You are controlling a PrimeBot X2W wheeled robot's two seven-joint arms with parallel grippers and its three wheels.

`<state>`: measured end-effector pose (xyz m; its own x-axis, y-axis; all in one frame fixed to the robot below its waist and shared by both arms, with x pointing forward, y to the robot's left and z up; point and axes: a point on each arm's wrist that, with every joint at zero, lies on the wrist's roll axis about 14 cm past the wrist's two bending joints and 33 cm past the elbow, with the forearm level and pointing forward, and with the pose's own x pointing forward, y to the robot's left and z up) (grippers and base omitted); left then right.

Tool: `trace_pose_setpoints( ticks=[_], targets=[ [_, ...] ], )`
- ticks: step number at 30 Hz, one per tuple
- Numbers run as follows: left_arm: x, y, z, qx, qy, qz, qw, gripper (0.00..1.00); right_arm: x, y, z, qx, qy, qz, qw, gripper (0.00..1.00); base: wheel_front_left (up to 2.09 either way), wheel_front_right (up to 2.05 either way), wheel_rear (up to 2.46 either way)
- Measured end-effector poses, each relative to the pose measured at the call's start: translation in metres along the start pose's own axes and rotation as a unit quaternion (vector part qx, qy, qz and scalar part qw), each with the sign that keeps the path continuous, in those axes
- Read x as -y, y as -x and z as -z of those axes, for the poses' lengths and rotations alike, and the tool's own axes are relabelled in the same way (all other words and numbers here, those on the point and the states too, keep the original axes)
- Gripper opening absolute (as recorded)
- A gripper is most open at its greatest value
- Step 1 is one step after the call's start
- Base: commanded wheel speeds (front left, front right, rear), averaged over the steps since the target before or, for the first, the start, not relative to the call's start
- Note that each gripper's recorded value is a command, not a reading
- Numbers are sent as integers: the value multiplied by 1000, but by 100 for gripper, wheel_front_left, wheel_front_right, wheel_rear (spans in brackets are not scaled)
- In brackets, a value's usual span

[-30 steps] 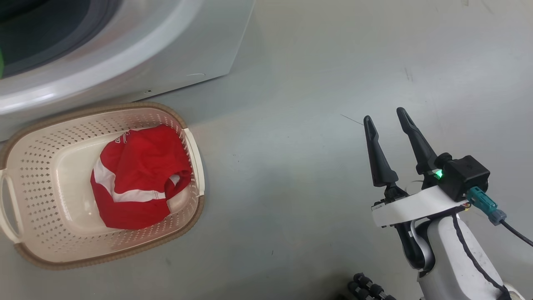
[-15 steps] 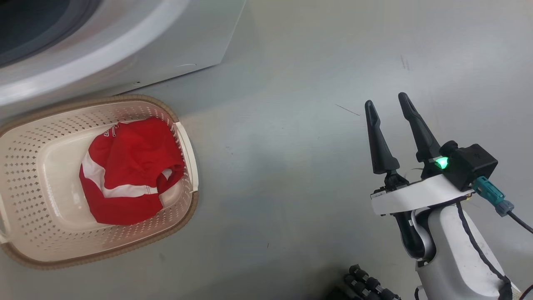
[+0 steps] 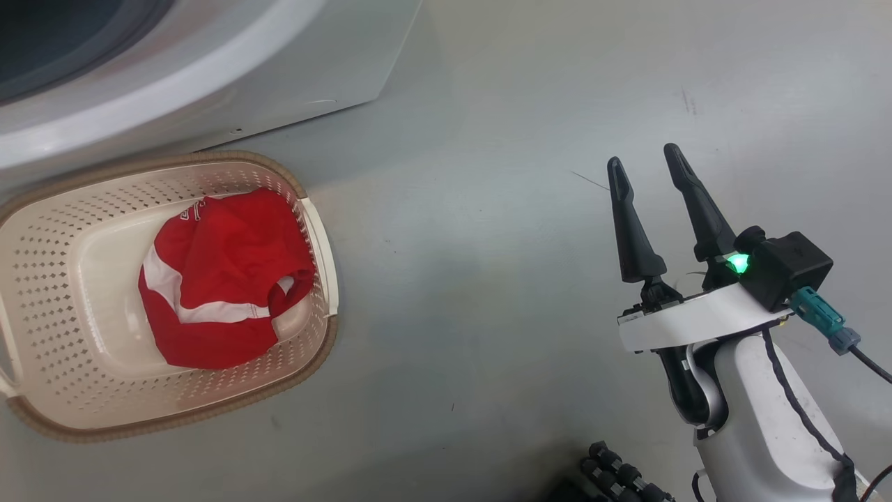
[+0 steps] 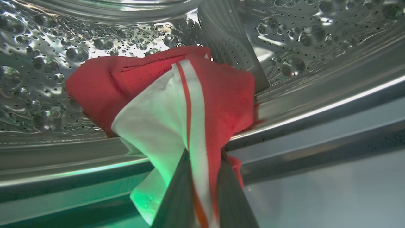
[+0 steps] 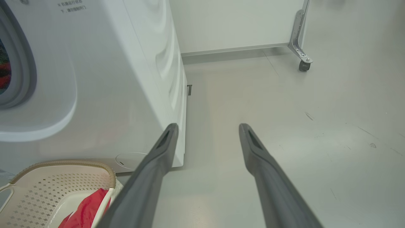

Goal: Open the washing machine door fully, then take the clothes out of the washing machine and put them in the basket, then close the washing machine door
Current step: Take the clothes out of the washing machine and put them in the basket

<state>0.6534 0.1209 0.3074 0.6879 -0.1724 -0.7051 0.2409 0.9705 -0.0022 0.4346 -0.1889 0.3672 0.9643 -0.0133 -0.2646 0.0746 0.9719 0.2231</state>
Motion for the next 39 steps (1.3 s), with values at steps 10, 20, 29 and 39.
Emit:
trace_pose_setpoints(
  ticks=[10, 20, 29, 39],
  targets=[
    [16, 16, -41, 107, 5, 17, 994, 0, -7, -8, -1, 5, 11, -11, 1000, 100, 0, 0, 0],
    [25, 53, -86, 241, 41, 25, 969, 0, -17, -14, -4, 11, 23, -29, 999, 100, 0, 0, 0],
    [18, 98, -94, 335, 72, 4, 939, 0, -29, -14, -12, 22, 29, -49, 998, 100, 0, 0, 0],
    [18, 148, -76, 392, 89, -15, 915, 0, -33, 0, -20, 28, 32, -53, 998, 100, 0, 0, 0]
  ],
)
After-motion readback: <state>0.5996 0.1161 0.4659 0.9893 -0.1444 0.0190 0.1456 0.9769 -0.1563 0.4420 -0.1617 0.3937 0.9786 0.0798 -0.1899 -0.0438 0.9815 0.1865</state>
